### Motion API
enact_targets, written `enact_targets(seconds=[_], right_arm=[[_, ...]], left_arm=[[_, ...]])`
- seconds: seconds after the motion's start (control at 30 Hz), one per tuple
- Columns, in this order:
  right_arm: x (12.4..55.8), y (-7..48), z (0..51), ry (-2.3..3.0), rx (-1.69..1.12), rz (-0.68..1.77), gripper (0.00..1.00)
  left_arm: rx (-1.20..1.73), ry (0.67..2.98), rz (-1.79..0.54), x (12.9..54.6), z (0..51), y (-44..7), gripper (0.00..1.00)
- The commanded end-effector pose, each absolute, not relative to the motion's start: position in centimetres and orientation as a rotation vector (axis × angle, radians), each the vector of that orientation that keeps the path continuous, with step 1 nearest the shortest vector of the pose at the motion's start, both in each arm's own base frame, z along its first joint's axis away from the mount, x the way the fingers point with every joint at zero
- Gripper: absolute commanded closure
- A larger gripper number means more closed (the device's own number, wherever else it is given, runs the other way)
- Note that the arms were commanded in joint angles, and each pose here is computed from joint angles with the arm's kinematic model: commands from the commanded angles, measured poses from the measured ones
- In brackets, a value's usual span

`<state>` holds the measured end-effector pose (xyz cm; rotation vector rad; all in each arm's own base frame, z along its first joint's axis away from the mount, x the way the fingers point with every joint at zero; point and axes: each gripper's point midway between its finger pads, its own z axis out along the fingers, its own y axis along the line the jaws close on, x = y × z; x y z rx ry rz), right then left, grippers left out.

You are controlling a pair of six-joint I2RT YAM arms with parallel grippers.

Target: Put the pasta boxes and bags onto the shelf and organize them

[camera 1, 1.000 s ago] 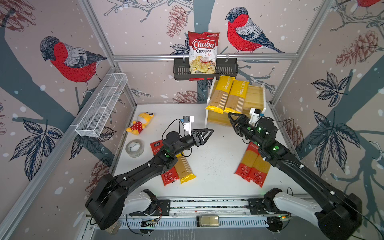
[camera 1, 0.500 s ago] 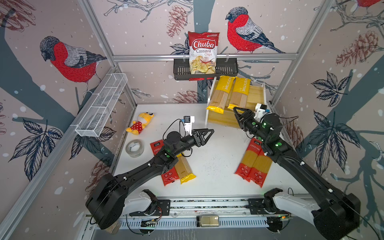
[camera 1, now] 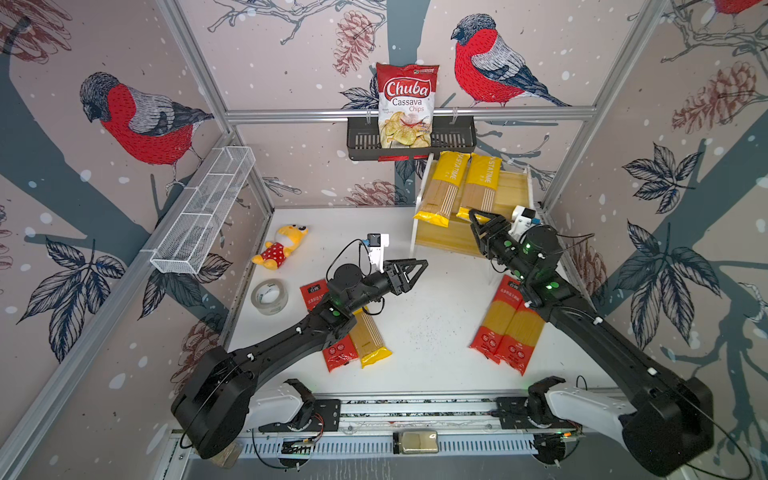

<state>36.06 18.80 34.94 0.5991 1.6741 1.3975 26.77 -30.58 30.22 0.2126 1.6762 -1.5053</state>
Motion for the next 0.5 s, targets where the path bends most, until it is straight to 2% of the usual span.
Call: enact_targets(seconds=[0.0, 0.23, 0.47], right_arm=[[36.3, 19.1, 35.9, 1.647, 0.576, 1.425, 0.49], [35.4, 19.5, 35.0, 1.693, 0.527, 1.424, 0.78], [34.2, 20.4, 35.3, 1.731, 0.406, 1.430, 0.92]], left_arm=[[0.228, 1.649, -1.497, 26.6, 30.6, -30.4, 0.31], [0.230, 1.654, -1.481, 26.6, 30.5, -30.3, 0.31], [0.237, 1.657, -1.468, 26.7, 30.5, -30.3, 0.30]])
